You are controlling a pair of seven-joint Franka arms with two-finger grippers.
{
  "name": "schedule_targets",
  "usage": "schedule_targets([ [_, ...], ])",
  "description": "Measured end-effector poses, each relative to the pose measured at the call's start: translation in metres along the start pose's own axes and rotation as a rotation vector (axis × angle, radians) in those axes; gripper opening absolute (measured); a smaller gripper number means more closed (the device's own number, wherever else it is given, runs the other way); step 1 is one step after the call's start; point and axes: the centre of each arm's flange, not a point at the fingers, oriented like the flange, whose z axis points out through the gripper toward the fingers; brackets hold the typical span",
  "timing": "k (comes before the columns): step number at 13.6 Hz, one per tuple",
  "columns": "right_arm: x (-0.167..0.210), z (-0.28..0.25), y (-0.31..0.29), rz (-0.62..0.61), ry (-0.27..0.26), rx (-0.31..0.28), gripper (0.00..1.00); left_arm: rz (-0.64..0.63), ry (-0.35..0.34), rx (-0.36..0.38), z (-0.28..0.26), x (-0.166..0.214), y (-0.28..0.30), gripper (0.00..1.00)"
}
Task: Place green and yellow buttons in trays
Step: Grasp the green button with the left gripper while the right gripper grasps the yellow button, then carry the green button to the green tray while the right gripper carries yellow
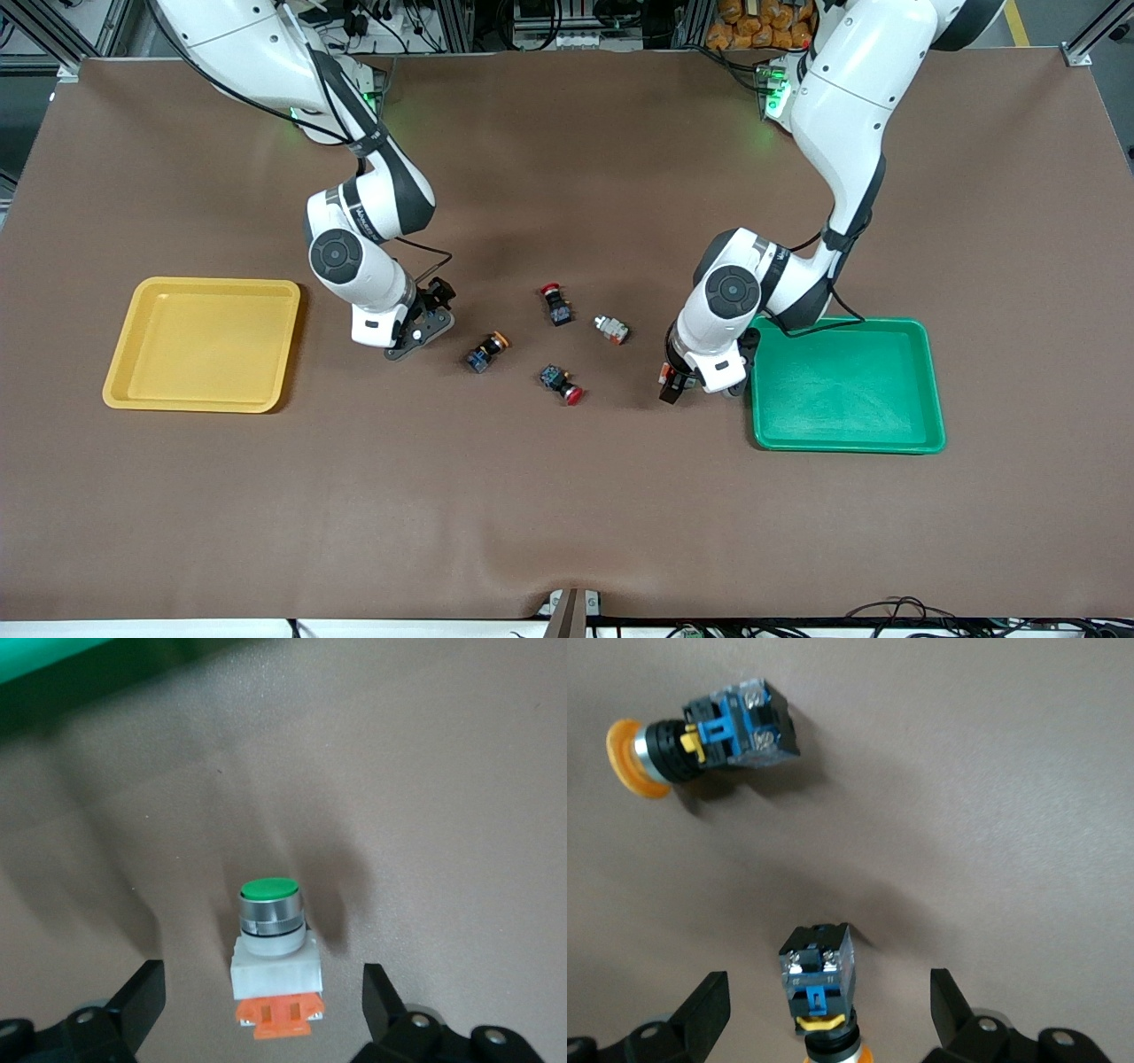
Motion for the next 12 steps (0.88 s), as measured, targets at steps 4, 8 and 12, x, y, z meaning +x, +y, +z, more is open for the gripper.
schedule_targets([
  [4, -0.006, 0.01, -0.003, -0.004, -0.014, 0.001, 1.0, -0.002, -0.003, -0.005, 0.007, 0.001, -0.001, 0.78],
  [8, -0.008, 0.019, -0.004, -0.005, -0.002, -0.004, 0.93, 0.003, -0.003, -0.011, 0.006, 0.002, 0.001, 0.41],
  [12, -0.009, 0.021, -0.003, -0.003, -0.002, -0.005, 0.48, 0.055, -0.004, -0.038, -0.003, 0.004, 0.01, 0.41],
])
